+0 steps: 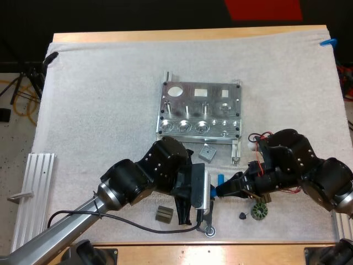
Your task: Load cells from right to left
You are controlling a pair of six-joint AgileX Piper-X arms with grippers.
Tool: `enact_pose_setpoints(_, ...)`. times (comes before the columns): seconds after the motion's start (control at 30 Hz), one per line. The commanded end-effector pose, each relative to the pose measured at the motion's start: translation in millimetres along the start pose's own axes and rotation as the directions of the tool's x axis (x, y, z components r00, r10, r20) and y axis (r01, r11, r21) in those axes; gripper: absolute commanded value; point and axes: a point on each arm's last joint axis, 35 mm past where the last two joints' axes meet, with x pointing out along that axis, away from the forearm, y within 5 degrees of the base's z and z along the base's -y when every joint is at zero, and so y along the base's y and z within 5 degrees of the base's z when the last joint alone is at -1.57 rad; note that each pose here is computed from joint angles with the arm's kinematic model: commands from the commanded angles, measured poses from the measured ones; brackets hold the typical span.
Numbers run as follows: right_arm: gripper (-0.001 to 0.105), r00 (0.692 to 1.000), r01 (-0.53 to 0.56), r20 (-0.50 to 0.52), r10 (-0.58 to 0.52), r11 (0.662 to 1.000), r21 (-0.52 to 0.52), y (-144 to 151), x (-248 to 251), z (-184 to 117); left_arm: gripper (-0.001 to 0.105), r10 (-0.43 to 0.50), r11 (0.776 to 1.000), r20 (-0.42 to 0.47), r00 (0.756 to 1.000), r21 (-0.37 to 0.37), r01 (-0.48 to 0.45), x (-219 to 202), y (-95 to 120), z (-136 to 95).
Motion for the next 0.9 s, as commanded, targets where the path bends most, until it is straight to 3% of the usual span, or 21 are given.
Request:
enact_pose_setpoints(0.0,0.016,1.000,-0.019,-0.002,0.019,0.999,-0.037,2,-1,0,0.000,0.011,1.000,0.009,1.000,0.014,-0.011,-1,0,2)
enact_pose_setpoints(0.2,0.010,1.000,-0.019,-0.002,0.019,0.999,-0.037,2,-1,0,0.001,0.003,1.000,0.012,1.000,-0.009,-0.003,-1,-1,2)
enact_pose_setpoints(0.3,0.005,1.000,-0.019,-0.002,0.019,0.998,-0.054,2,-1,0,0.009,0.005,1.000,0.018,1.000,-0.012,-0.005,-2,-1,4)
enact_pose_setpoints(0.47,0.002,1.000,-0.019,-0.002,0.019,0.998,-0.058,2,-1,0,0.045,0.012,0.999,0.025,1.000,-0.049,-0.010,-6,-1,9)
enact_pose_setpoints(0.57,0.002,1.000,-0.019,-0.002,0.019,0.998,-0.064,2,-1,0,0.058,0.013,0.999,0.027,1.000,-0.050,-0.011,-11,-2,15)
enact_pose_setpoints(0.8,0.002,1.000,-0.017,-0.001,0.017,0.995,-0.101,2,-1,0,0.059,0.027,0.998,-0.004,1.000,-0.064,-0.027,-28,-7,26)
enact_pose_setpoints(0.87,0.002,1.000,-0.017,-0.001,0.017,0.992,-0.124,2,-1,0,0.059,0.079,0.994,-0.055,0.995,-0.073,-0.083,-34,-7,26)
